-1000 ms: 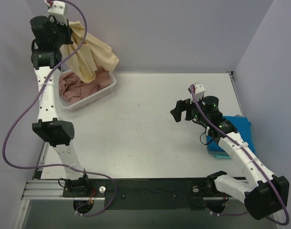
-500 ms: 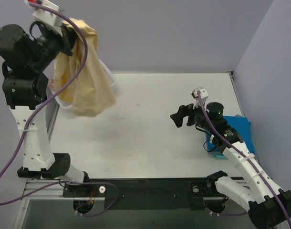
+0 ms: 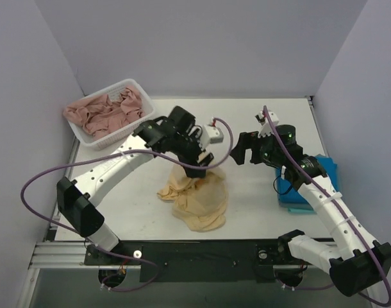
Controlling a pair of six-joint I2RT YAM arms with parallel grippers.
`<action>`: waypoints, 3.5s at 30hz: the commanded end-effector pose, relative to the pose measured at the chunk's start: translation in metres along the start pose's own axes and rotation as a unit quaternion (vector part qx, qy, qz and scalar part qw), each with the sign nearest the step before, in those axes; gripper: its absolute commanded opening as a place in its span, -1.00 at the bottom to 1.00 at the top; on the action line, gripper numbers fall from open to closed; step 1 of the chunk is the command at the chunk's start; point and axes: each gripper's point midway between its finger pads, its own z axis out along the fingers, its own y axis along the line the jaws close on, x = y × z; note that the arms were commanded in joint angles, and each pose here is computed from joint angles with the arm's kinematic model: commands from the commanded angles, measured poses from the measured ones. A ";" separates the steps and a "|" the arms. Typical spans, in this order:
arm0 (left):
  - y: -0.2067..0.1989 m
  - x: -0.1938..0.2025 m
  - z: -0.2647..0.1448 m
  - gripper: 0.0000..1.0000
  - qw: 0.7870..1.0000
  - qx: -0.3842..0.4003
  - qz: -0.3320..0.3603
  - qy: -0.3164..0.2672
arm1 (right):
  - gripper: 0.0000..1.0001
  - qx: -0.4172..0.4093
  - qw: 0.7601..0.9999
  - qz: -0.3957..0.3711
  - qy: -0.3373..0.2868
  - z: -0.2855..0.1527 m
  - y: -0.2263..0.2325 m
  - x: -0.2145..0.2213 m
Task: Fold and stack the t-shirts
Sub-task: Move the tshirt to the center of the board, then flatten out the tshirt
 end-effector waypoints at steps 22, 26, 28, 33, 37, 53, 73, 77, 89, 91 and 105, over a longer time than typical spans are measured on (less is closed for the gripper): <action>0.160 0.165 -0.117 0.80 0.911 -0.272 -0.301 -0.070 | 0.34 -0.095 0.896 -0.346 0.261 0.097 0.107 0.103; 0.155 0.179 -0.118 0.80 0.907 -0.276 -0.310 -0.066 | 0.40 -0.110 0.866 -0.389 0.294 0.129 0.126 0.132; 0.154 0.181 -0.117 0.80 0.907 -0.276 -0.311 -0.065 | 0.38 -0.087 0.864 -0.391 0.306 0.146 0.121 0.137; 0.155 0.177 -0.120 0.79 0.908 -0.277 -0.307 -0.068 | -0.63 -0.026 0.854 -0.411 0.318 0.166 0.109 0.126; 0.159 0.173 -0.121 0.79 0.909 -0.277 -0.304 -0.071 | -1.00 0.001 0.869 -0.417 0.266 0.164 0.115 0.079; 0.158 0.173 -0.123 0.79 0.911 -0.279 -0.296 -0.073 | 0.63 0.048 0.935 -0.304 0.176 0.101 0.061 -0.021; 0.145 0.171 -0.123 0.79 0.913 -0.270 -0.289 -0.096 | 0.12 -0.237 0.698 -0.519 0.433 -0.018 0.085 0.267; 0.136 0.171 -0.124 0.79 0.917 -0.263 -0.283 -0.097 | 0.22 -0.221 0.703 -0.534 0.414 -0.006 0.083 0.261; 0.131 0.171 -0.132 0.79 0.917 -0.274 -0.272 -0.101 | -0.14 -0.163 0.664 -0.565 0.461 0.014 0.054 0.293; 0.133 0.170 -0.134 0.79 0.916 -0.277 -0.271 -0.103 | -0.47 -0.148 0.670 -0.564 0.460 0.021 0.057 0.289; 0.186 0.150 -0.207 0.79 0.858 -0.425 -0.261 -0.120 | -1.00 -0.295 0.909 -0.284 0.082 0.007 0.260 -0.053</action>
